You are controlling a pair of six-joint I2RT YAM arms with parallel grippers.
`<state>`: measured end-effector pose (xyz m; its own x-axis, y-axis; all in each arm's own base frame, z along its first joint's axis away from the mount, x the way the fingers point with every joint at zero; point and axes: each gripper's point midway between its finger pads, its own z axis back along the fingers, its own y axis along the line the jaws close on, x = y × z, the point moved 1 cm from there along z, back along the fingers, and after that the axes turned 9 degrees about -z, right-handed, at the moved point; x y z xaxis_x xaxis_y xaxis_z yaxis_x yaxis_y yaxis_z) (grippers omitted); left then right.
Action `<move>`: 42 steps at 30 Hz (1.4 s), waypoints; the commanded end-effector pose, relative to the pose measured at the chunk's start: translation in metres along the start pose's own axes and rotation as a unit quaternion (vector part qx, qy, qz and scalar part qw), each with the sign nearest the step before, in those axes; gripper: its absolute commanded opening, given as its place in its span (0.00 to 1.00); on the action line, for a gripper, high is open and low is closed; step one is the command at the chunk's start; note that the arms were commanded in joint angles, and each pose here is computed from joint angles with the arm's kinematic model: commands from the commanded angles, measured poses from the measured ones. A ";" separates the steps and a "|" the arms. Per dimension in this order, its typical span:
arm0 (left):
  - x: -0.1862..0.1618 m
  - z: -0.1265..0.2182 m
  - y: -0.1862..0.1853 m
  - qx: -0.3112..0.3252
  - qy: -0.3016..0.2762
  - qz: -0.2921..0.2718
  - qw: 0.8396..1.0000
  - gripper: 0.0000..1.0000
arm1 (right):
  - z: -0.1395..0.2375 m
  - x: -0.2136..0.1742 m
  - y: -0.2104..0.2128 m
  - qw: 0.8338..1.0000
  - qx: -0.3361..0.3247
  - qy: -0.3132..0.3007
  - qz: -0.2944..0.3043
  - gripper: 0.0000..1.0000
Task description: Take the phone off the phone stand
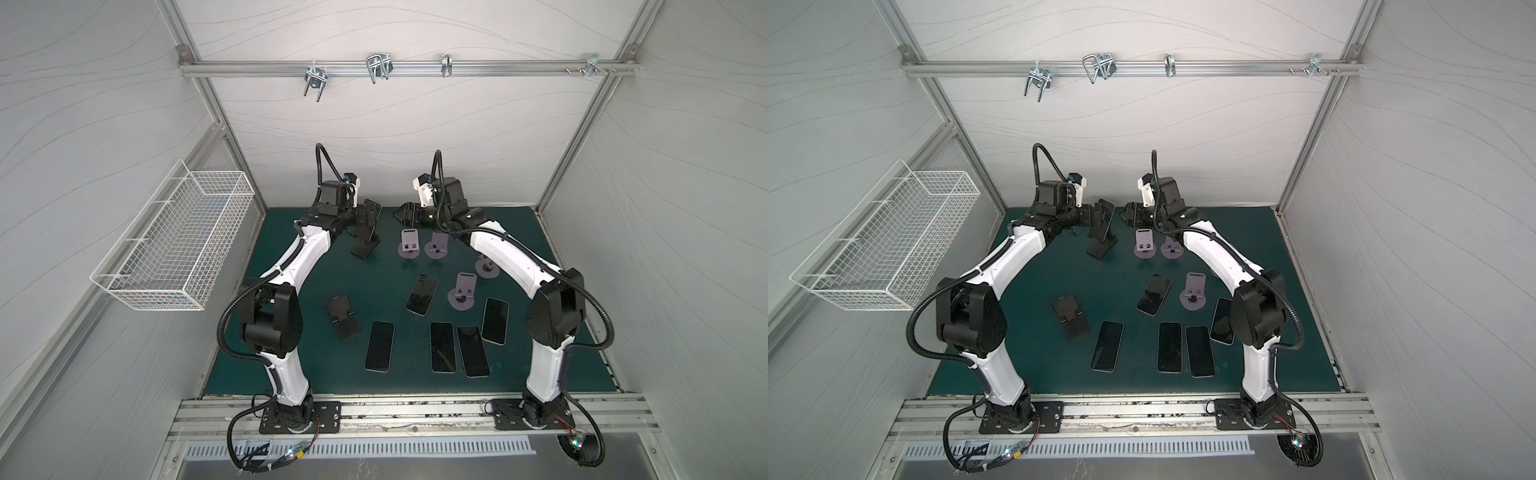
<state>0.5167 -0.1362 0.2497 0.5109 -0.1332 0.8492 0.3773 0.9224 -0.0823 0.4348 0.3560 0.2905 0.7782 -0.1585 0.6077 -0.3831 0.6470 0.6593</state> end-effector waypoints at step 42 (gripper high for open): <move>0.000 -0.080 0.026 -0.022 0.019 -0.070 0.997 0.99 | -0.019 -0.007 -0.021 0.992 0.040 0.042 -0.108 0.60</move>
<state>0.5789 -0.1425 0.2005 0.5119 -0.2544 0.8205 0.4656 0.8848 -0.0162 0.4517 0.3601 0.2420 0.8888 -0.2045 0.4101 -0.2243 0.5862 0.7785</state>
